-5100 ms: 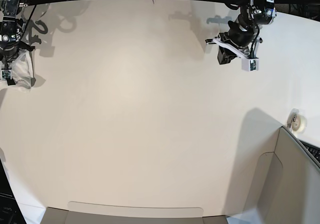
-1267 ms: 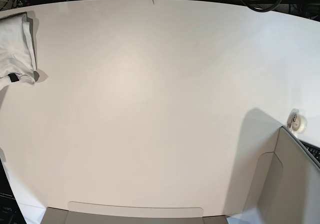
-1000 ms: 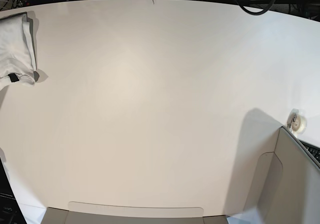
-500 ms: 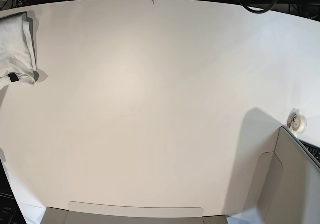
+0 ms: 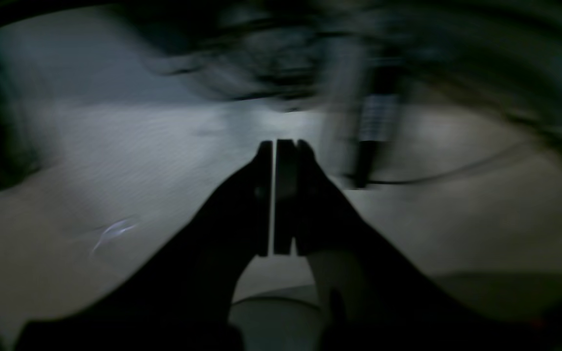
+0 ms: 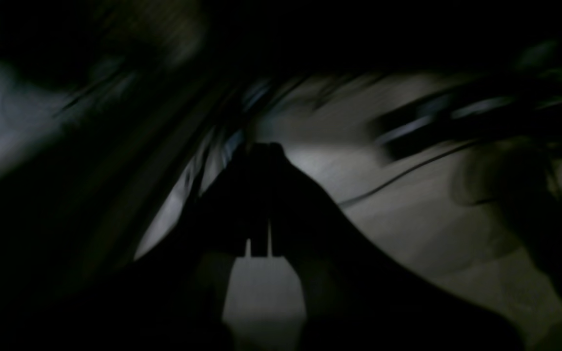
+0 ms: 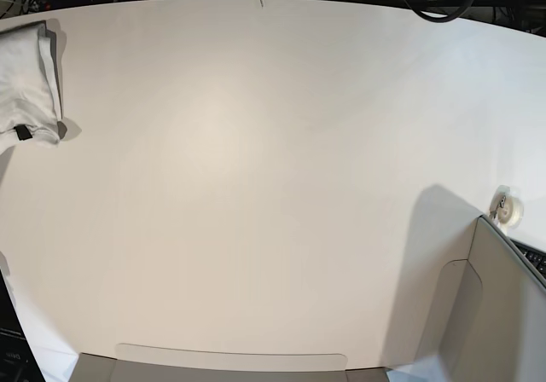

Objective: Layout the t-shirt on the table in an organized manner, then fold the t-shirt properly

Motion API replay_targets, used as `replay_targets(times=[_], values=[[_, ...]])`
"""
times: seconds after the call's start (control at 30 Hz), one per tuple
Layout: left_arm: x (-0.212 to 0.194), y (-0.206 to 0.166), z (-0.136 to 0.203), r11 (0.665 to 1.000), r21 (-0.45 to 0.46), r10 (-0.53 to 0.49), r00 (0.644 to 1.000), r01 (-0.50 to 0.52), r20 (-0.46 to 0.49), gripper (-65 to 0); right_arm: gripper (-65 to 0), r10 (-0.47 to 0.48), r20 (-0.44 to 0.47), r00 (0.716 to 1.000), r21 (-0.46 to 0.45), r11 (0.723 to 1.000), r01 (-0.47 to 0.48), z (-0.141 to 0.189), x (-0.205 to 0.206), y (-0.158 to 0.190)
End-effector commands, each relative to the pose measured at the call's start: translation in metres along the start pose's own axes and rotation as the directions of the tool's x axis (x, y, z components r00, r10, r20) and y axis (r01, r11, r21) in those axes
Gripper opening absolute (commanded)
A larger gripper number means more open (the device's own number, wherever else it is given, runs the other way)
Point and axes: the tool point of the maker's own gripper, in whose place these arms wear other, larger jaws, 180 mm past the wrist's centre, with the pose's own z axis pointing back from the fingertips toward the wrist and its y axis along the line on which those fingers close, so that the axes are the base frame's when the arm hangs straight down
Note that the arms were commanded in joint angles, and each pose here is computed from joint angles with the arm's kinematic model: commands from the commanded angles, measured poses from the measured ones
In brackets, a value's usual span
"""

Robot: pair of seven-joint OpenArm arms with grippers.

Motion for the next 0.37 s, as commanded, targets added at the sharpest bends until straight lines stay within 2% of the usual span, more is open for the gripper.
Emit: replay_targets(times=[0.0,0.07,0.33], values=[[-0.001,0.008,0.000,1.000,0.012,0.000,1.000,0.000,-0.001,-65.0,-65.0,0.004,0.001,1.000,-0.001,1.000,-0.004,0.000,-0.001,-0.004],[0.000,0.019,0.001,1.000,0.021,0.000,1.000,0.000,0.002,-65.0,-65.0,0.008,0.011,1.000,-0.002,1.000,-0.008,0.000,0.003,-0.006],[0.001,0.023,0.001,1.000,0.028,0.005,1.000,-0.005,0.000,-65.0,-65.0,0.033,0.013,0.999,-0.031,0.999,-0.033,0.000,0.003,-0.026]])
